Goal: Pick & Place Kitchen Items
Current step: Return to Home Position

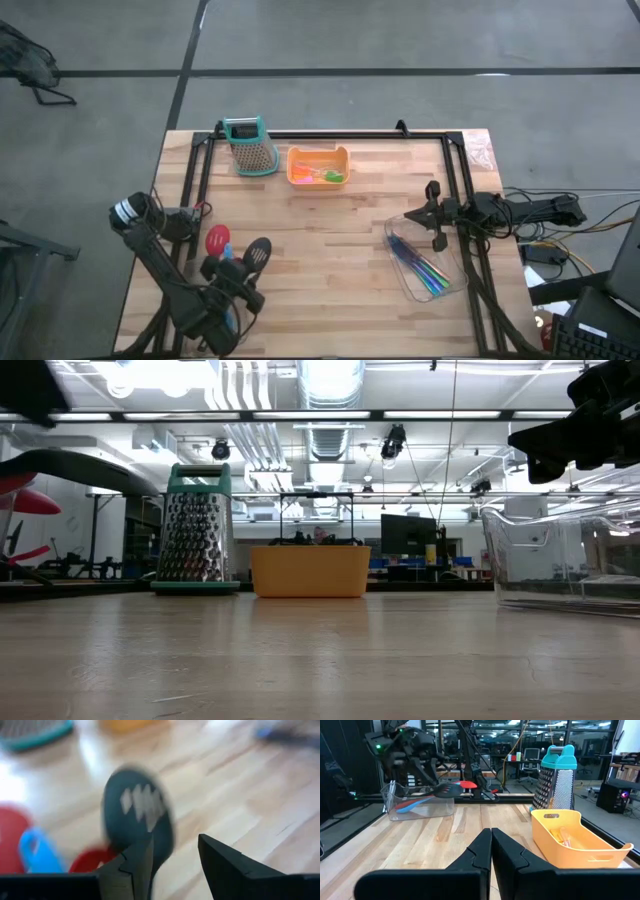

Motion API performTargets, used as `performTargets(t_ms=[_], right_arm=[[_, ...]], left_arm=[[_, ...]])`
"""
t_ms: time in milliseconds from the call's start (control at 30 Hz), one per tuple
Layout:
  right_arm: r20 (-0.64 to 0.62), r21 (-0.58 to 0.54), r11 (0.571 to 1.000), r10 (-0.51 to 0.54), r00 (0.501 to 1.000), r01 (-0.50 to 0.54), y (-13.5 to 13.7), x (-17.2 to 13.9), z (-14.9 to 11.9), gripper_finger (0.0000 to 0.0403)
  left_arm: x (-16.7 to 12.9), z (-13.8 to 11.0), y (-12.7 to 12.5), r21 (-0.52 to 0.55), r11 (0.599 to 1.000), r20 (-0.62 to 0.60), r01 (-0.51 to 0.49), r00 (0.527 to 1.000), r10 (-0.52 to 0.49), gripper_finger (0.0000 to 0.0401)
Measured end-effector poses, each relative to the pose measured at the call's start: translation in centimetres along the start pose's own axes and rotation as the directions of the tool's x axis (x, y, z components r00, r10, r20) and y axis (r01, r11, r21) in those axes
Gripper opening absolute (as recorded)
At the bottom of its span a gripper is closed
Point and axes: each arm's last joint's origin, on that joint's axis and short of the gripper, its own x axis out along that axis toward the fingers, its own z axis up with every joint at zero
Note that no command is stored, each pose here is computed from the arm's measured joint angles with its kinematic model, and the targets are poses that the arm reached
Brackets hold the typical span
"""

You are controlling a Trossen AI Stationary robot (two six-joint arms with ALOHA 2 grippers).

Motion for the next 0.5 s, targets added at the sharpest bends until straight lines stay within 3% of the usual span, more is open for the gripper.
performTargets(t_ms=[133, 233, 500], right_arm=[[0.000, -0.001, 1.000, 0.000, 1.000, 0.000, 0.0, 0.0, 0.0, 0.0008], [0.000, -0.001, 1.000, 0.000, 1.000, 0.000, 0.0, 0.0, 0.0, 0.0008], [0.000, 0.000, 1.000, 0.000, 1.000, 0.000, 0.0, 0.0, 0.0, 0.0008]], left_arm=[[0.0, 1.3, -0.6, 0.062, 0.996, 0.154, 0.066, 0.985, -0.075, 0.0162], [1.3, 2.2, -0.8, 0.051, 0.998, 0.197, 0.043, 0.979, -0.052, 0.0147], [5.4, 5.7, -2.7, 0.188, 0.982, 0.216, 0.001, 0.975, -0.043, 0.0024]])
